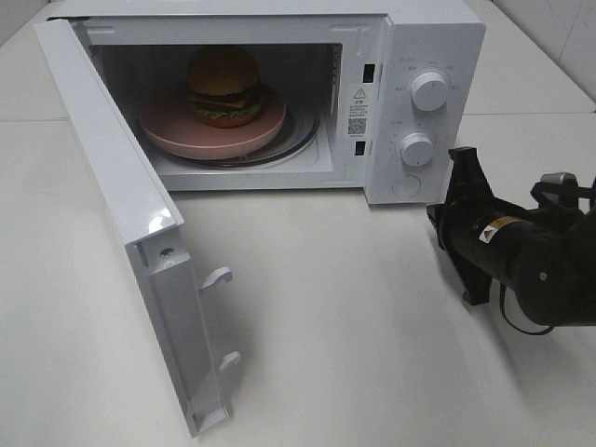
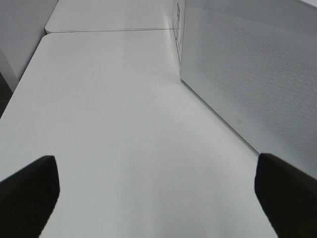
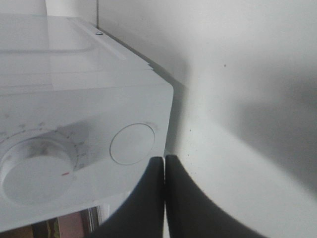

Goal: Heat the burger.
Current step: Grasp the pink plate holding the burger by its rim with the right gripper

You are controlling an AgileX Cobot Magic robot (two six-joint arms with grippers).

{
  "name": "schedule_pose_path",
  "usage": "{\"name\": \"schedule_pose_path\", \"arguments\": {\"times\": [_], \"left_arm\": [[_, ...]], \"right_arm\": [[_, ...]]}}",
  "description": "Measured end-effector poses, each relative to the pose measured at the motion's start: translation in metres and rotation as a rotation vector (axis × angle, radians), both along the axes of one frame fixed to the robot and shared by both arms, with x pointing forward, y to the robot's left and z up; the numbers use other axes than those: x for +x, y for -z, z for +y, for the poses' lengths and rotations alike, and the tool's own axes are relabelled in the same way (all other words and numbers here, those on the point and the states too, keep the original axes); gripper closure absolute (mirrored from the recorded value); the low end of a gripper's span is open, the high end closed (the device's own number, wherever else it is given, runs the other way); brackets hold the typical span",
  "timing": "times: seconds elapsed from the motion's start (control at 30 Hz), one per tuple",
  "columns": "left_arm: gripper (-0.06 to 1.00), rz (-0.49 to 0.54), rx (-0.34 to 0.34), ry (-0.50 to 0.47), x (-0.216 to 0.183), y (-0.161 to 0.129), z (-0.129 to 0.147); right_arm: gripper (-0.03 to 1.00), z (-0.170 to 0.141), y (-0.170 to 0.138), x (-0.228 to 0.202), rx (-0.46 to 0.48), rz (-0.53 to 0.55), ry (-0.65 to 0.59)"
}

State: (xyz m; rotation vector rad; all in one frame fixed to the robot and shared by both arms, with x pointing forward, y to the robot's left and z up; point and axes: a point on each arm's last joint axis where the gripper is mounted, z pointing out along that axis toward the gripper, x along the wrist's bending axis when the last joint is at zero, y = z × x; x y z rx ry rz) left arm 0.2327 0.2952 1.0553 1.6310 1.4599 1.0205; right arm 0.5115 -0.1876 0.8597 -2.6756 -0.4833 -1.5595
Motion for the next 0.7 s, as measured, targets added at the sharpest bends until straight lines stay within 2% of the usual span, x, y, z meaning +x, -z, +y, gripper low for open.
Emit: {"name": "schedule_pose_path", "arguments": {"times": [0.07,0.1,0.13,0.2,0.23,0.27,0.37,0.4,0.43,0.5,0.57,0.67,0.7], "left_arm": [[-0.05,0.000,0.000,0.000,0.000,0.000,0.000],[-0.05,0.000,0.000,0.000,0.000,0.000,0.000],[-0.05,0.000,0.000,0.000,0.000,0.000,0.000],[-0.05,0.000,0.000,0.000,0.000,0.000,0.000],[-0.05,0.000,0.000,0.000,0.000,0.000,0.000],[-0.05,0.000,0.000,0.000,0.000,0.000,0.000],[-0.05,0.000,0.000,0.000,0.000,0.000,0.000],[-0.05,0.000,0.000,0.000,0.000,0.000,0.000],[-0.05,0.000,0.000,0.000,0.000,0.000,0.000],[-0.05,0.000,0.000,0.000,0.000,0.000,0.000],[-0.05,0.000,0.000,0.000,0.000,0.000,0.000],[-0.05,0.000,0.000,0.000,0.000,0.000,0.000],[-0.05,0.000,0.000,0.000,0.000,0.000,0.000]], "right_arm": [[0.97,-0.004,-0.010,-0.011,-0.093,-0.016,-0.066],[0.97,-0.004,-0.010,-0.011,-0.093,-0.016,-0.066],[0.97,-0.007,-0.016,-0.019,-0.165,-0.012,-0.121],[0.97,-0.008,-0.018,-0.023,-0.193,-0.008,-0.145],[0.97,-0.012,-0.024,-0.032,-0.247,-0.005,-0.190],[0.97,-0.012,-0.024,-0.032,-0.247,-0.005,-0.190],[0.97,-0.014,-0.042,-0.044,-0.369,-0.041,-0.312],[0.97,-0.014,-0.042,-0.044,-0.369,-0.041,-0.312],[0.97,-0.012,-0.049,-0.049,-0.432,-0.043,-0.398],[0.97,-0.012,-0.053,-0.051,-0.463,-0.049,-0.440],[0.97,-0.013,-0.064,-0.064,-0.613,-0.028,-0.615],[0.97,-0.013,-0.066,-0.067,-0.653,-0.023,-0.656],[0.97,-0.015,-0.069,-0.073,-0.729,0.001,-0.742]]}}
